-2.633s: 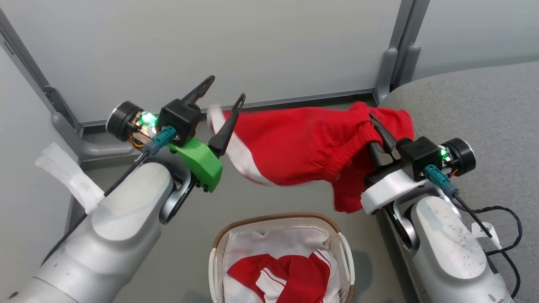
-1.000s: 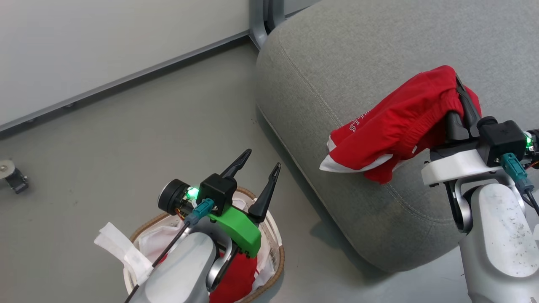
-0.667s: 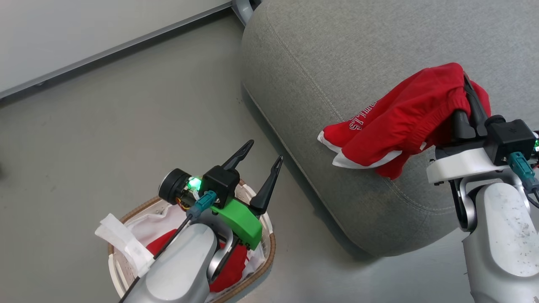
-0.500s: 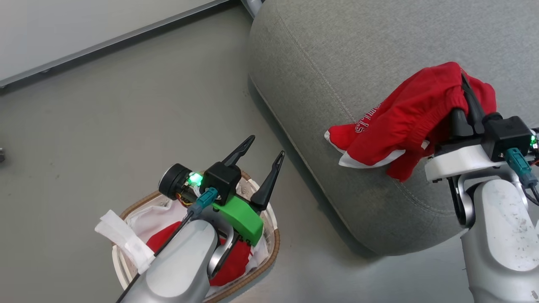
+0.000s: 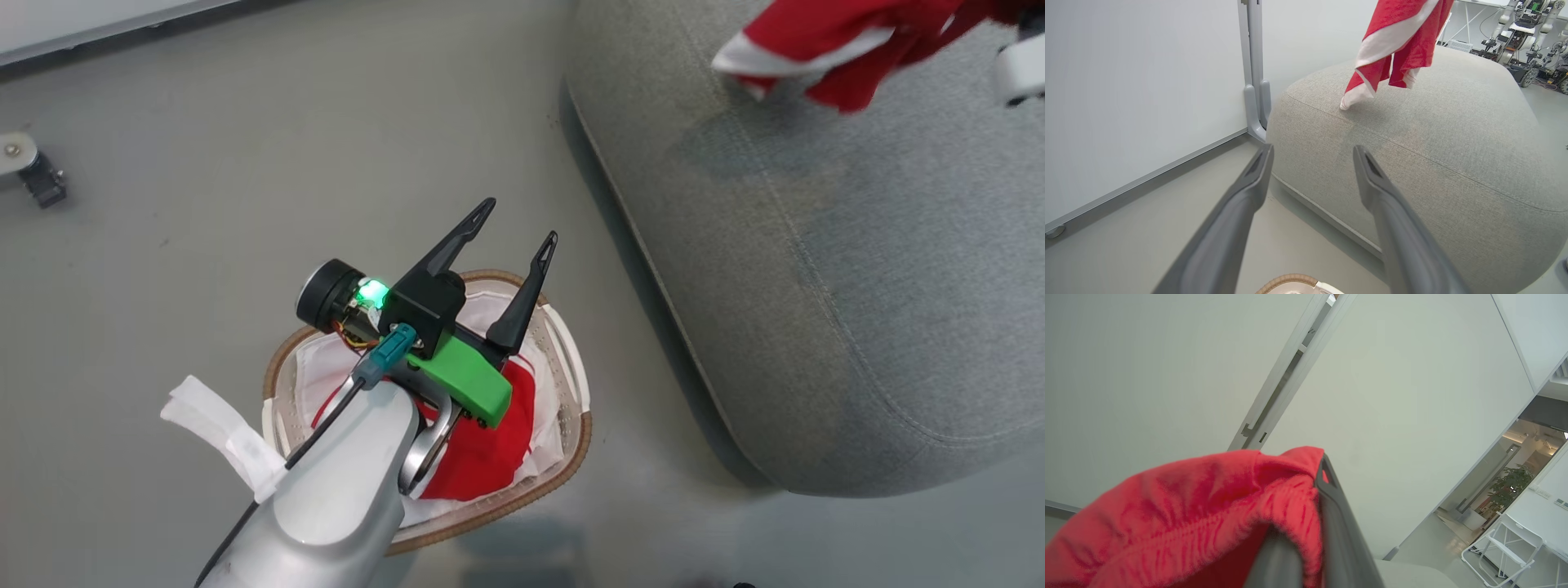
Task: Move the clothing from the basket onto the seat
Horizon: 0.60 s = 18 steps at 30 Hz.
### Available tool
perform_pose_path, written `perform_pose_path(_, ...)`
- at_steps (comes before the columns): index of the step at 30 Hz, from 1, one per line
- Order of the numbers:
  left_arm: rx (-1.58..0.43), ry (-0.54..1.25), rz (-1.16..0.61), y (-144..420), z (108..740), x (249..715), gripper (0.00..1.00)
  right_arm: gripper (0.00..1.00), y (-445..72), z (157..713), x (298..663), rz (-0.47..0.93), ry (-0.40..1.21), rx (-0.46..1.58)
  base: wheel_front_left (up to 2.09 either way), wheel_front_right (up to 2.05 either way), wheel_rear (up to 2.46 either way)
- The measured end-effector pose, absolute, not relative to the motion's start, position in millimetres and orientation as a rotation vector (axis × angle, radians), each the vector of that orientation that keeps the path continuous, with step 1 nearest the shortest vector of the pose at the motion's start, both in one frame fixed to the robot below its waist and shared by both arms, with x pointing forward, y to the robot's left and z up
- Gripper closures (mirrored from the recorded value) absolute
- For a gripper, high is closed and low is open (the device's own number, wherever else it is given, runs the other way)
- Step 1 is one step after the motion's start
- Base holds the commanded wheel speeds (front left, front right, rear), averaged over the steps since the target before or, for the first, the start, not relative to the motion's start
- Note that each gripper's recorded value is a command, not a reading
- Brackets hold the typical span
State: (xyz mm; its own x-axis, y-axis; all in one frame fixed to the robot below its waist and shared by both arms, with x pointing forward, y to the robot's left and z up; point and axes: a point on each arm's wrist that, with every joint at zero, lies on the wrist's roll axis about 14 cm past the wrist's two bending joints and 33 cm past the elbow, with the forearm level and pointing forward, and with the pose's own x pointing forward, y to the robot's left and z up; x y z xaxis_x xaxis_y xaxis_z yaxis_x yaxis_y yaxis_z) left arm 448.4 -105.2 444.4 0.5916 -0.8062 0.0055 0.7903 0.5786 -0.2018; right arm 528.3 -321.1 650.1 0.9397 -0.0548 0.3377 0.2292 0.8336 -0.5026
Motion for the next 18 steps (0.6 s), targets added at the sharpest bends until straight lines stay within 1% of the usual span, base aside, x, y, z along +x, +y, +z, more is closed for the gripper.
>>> perform_pose_path(3,-0.195,0.071,-0.896,-94.7,446.8,460.3,0.0,1.0,-330.2,672.6,553.2,-0.156,-0.338,-0.653,0.0,0.0,0.0)
perform_pose_path(6,-0.183,0.059,-0.87,-85.0,444.0,469.3,0.0,1.0,-344.4,697.0,574.5,-0.188,-0.361,-0.713,0.0,0.0,0.0)
perform_pose_path(9,-0.177,0.064,-0.845,-74.9,435.0,477.4,0.0,1.0,-361.5,713.9,592.7,-0.243,-0.374,-0.724,0.0,0.0,0.0)
perform_pose_path(11,-0.167,0.077,-0.829,-66.6,424.8,481.3,0.0,1.0,-370.3,715.0,602.9,-0.27,-0.369,-0.727,0.0,0.0,0.0)
perform_pose_path(15,-0.164,0.12,-0.803,-54.6,400.6,485.6,0.0,1.0,-383.3,670.4,625.1,-0.289,-0.274,-0.693,0.0,0.0,0.0)
perform_pose_path(18,-0.157,0.16,-0.795,-48.0,380.3,485.5,0.0,1.0,-392.0,619.1,633.7,-0.298,-0.173,-0.648,0.0,0.0,0.0)
